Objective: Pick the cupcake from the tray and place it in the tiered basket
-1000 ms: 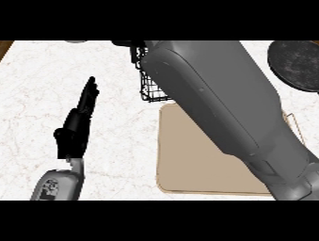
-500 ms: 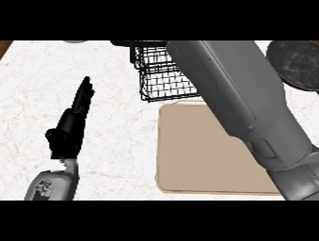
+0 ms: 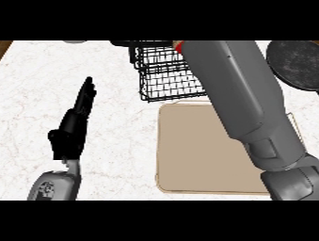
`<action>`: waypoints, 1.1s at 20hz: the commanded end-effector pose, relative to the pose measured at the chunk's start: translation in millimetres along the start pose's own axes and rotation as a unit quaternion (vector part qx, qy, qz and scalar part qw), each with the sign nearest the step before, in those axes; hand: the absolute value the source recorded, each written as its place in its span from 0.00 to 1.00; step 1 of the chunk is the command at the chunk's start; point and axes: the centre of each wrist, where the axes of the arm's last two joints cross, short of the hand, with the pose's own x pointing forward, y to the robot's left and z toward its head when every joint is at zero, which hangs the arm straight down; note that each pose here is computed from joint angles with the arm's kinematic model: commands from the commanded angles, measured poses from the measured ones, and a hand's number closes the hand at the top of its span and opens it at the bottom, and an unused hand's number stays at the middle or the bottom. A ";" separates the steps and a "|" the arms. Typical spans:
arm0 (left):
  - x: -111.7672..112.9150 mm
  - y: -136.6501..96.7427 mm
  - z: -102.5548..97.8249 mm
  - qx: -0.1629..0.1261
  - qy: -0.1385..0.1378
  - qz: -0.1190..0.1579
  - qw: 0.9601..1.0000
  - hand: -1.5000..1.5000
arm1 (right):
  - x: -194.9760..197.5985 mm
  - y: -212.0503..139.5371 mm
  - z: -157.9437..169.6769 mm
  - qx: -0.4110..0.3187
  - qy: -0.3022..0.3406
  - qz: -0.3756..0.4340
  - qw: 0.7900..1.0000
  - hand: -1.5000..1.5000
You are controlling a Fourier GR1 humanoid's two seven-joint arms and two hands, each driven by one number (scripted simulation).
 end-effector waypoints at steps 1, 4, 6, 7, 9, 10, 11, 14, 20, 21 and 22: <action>-18.3 16.8 7.5 0.007 0.003 -0.007 1.000 0.50 | -7.4 -17.0 0.8 -0.041 0.001 -0.100 0.994 0.00; -4.5 -12.7 15.4 0.000 0.006 -0.001 1.000 0.50 | -16.3 -17.7 -4.1 -0.090 0.031 -0.148 0.984 0.00; -14.7 8.0 14.6 0.015 0.010 -0.014 1.000 0.50 | -34.5 -49.6 -11.3 -0.108 0.057 -0.147 0.982 0.00; -10.3 10.7 7.5 0.024 0.015 -0.012 1.000 0.50 | -48.9 -51.2 -11.5 -0.112 0.078 -0.158 0.978 0.00; -3.8 17.8 9.2 0.027 0.005 -0.009 1.000 0.50 | -67.6 -69.5 -13.9 -0.115 0.101 -0.197 0.968 0.00; -2.5 7.1 11.6 0.027 0.012 0.000 1.000 0.50 | -65.8 -86.5 -9.7 -0.124 0.105 -0.211 0.964 0.00; -6.6 17.6 6.5 0.025 0.014 -0.004 1.000 0.50 | -84.6 -78.6 -5.7 -0.117 0.114 -0.224 0.961 0.00; -8.2 20.0 7.0 0.040 0.017 -0.014 0.999 0.50 | -123.1 -98.3 7.6 -0.134 0.107 -0.271 0.947 0.00; -19.4 30.5 22.2 0.050 0.024 -0.013 0.998 0.50 | -225.0 -113.3 53.7 -0.131 0.098 -0.269 0.949 0.00; -6.0 27.1 15.2 0.047 0.014 -0.005 0.999 0.50 | -235.2 -134.0 60.5 -0.125 0.093 -0.278 0.948 0.00; -11.5 25.6 16.0 0.038 0.023 -0.006 0.999 0.50 | -246.2 -128.8 76.4 -0.121 0.086 -0.273 0.950 0.00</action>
